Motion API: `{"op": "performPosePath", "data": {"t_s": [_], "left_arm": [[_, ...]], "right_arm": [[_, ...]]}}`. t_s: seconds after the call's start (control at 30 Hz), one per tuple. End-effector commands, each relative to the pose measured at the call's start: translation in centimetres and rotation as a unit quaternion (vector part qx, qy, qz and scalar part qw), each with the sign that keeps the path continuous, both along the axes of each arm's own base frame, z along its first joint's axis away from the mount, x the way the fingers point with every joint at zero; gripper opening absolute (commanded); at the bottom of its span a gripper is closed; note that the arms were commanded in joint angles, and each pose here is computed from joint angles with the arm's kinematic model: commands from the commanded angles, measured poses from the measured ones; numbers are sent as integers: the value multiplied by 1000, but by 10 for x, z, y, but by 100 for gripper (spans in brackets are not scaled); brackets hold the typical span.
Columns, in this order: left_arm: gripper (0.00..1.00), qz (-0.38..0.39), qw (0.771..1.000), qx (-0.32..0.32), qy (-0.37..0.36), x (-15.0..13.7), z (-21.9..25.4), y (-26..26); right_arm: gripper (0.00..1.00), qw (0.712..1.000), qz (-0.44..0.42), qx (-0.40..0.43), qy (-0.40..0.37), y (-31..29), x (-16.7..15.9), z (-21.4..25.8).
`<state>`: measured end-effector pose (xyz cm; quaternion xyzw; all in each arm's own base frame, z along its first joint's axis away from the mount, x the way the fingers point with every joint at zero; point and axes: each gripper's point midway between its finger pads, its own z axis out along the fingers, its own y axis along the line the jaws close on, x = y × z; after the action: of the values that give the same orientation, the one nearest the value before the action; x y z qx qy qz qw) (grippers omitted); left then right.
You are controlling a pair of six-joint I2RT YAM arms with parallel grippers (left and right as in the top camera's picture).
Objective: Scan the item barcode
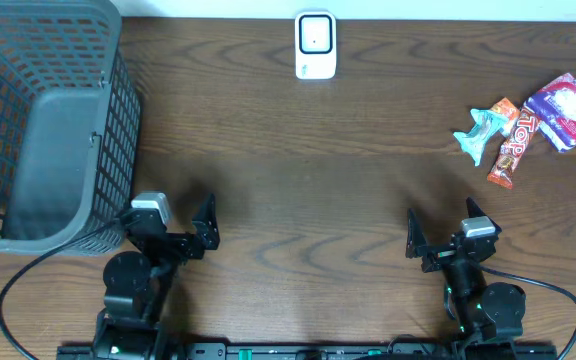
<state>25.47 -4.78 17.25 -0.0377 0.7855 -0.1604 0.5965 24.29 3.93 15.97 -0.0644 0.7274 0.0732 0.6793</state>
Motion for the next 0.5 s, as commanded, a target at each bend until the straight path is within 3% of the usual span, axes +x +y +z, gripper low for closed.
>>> {"op": "performPosePath", "data": {"t_s": [0.0,0.17,0.47], "left_arm": [[98,-8,1000,16,-1,-3,-13,-1],[98,-12,999,46,-19,-8,-23,2],[98,31,997,43,-50,-7,-33,22]], "right_arm": [[99,1000,0,1,0,0,0,-1],[99,1000,0,1,0,0,0,-1],[99,1000,0,1,0,0,0,-1]]}}
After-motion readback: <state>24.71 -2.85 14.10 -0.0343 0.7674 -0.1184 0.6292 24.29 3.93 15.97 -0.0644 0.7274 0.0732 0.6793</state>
